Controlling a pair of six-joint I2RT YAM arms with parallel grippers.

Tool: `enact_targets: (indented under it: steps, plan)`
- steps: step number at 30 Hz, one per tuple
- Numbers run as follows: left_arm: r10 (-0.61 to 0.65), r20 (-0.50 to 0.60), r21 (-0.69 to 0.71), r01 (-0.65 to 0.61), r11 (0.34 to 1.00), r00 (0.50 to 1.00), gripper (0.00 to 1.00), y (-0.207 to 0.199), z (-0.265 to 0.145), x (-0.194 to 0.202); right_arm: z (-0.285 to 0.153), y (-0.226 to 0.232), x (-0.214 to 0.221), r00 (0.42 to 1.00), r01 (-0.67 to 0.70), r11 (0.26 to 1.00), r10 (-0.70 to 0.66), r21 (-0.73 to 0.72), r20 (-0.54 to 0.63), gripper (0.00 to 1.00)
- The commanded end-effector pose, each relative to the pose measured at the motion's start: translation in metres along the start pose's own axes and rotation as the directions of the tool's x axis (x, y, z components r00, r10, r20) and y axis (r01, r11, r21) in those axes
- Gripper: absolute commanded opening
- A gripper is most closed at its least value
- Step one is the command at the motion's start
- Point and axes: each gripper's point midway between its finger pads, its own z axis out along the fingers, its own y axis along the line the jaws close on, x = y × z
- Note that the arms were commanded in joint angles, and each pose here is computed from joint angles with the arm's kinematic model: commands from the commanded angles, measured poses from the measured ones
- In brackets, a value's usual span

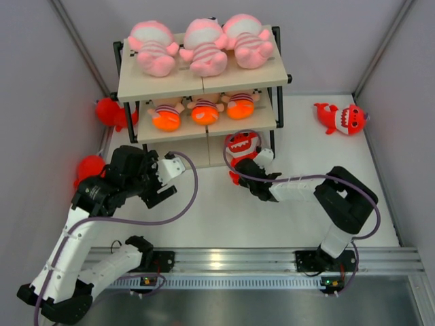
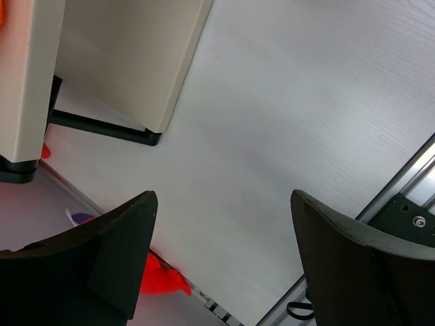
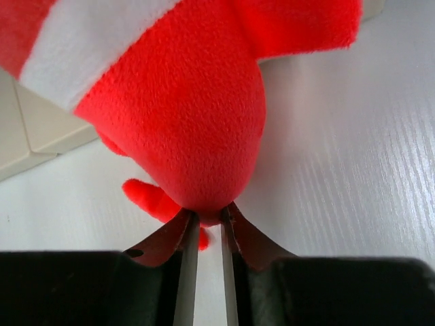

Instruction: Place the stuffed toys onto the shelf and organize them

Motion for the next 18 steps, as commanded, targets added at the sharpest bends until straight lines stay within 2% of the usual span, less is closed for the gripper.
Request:
enact_targets:
  steps: [1, 5, 13, 18]
  plan:
    - [-0.007, 0.004, 0.013, 0.007, 1.0, 1.0, 0.86, -0.005, -0.003, 0.003, 0.008, 0.004, -0.014, 0.995, -0.081, 0.997, 0.08, 0.004, 0.062, 0.17]
    - [-0.008, 0.001, 0.013, 0.008, 1.0, 1.0, 0.86, -0.005, -0.003, 0.004, 0.008, 0.004, -0.022, 0.992, -0.078, 0.997, 0.077, 0.001, 0.099, 0.0]
    - [-0.006, -0.006, 0.01, 0.006, 1.0, 1.0, 0.86, -0.004, -0.004, 0.004, -0.015, 0.022, -0.069, 0.978, -0.019, 0.999, 0.028, -0.044, 0.206, 0.0]
    - [-0.005, -0.006, 0.003, 0.005, 1.0, 1.0, 0.86, -0.002, -0.006, 0.003, -0.006, 0.029, -0.086, 0.974, -0.029, 0.998, 0.043, -0.063, 0.22, 0.0]
